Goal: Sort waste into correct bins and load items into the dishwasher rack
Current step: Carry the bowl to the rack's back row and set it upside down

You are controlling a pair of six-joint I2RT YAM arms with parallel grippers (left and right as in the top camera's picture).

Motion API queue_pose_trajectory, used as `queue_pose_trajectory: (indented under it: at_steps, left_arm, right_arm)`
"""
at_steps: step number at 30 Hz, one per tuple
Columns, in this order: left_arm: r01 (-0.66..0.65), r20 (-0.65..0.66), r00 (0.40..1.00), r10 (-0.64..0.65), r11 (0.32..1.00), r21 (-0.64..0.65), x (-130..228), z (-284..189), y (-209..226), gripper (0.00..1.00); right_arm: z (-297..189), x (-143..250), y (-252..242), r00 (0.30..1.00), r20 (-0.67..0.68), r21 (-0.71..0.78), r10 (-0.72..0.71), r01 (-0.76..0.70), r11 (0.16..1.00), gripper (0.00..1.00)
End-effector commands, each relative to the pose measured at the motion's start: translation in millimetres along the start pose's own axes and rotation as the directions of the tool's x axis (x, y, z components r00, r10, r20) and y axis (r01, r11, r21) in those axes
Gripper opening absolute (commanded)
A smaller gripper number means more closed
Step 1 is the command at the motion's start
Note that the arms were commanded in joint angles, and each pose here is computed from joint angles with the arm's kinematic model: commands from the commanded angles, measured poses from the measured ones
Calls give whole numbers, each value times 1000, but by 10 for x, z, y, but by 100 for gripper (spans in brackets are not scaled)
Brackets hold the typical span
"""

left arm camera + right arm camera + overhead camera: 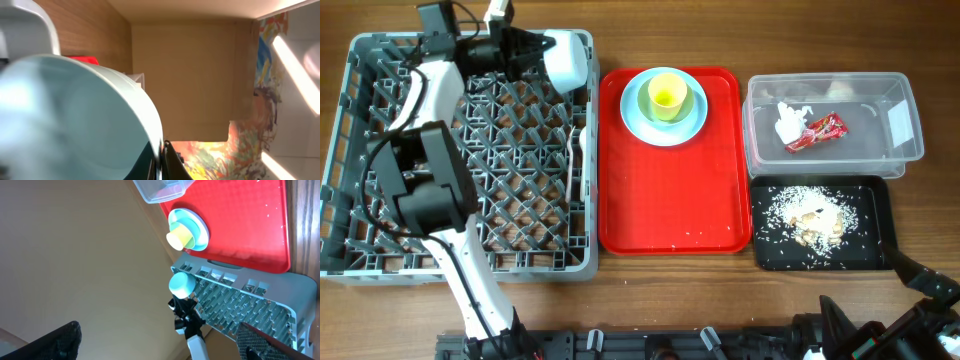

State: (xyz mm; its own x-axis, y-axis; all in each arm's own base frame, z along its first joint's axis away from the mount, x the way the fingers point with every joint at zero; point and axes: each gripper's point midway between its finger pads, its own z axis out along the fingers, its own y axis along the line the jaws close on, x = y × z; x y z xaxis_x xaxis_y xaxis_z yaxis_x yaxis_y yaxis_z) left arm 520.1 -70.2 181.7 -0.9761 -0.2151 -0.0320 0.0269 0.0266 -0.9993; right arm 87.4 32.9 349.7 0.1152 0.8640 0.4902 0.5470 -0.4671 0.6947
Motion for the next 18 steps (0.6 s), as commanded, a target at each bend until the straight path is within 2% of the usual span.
queue_pose_trajectory:
  at_steps: [1,3,4,5,18]
  left_arm:
    - [0,47,999,-1,1000,15,-87,-305,-8,7]
    - [6,62,998,-7,1000,15,-107,-383,-3,11]
    - [8,62,998,-9,1000,15,-105,-383,-2,40]
    - [8,61,998,-9,1000,16,-104,-379,-3,100]
    - [-13,105,994,11,1000,20,-147,-636,-101,99]
  right_arm:
    - [-2,-30,14,1000,16,-11,10,-10,1000,100]
    - [-2,-29,13,1000,15,-11,10,-10,1000,100]
    - [-2,-29,13,1000,15,-11,9,-9,1000,100]
    - [-2,-29,13,1000,15,-11,9,-9,1000,100]
    - [-2,-30,12,1000,15,-10,10,-10,1000,100]
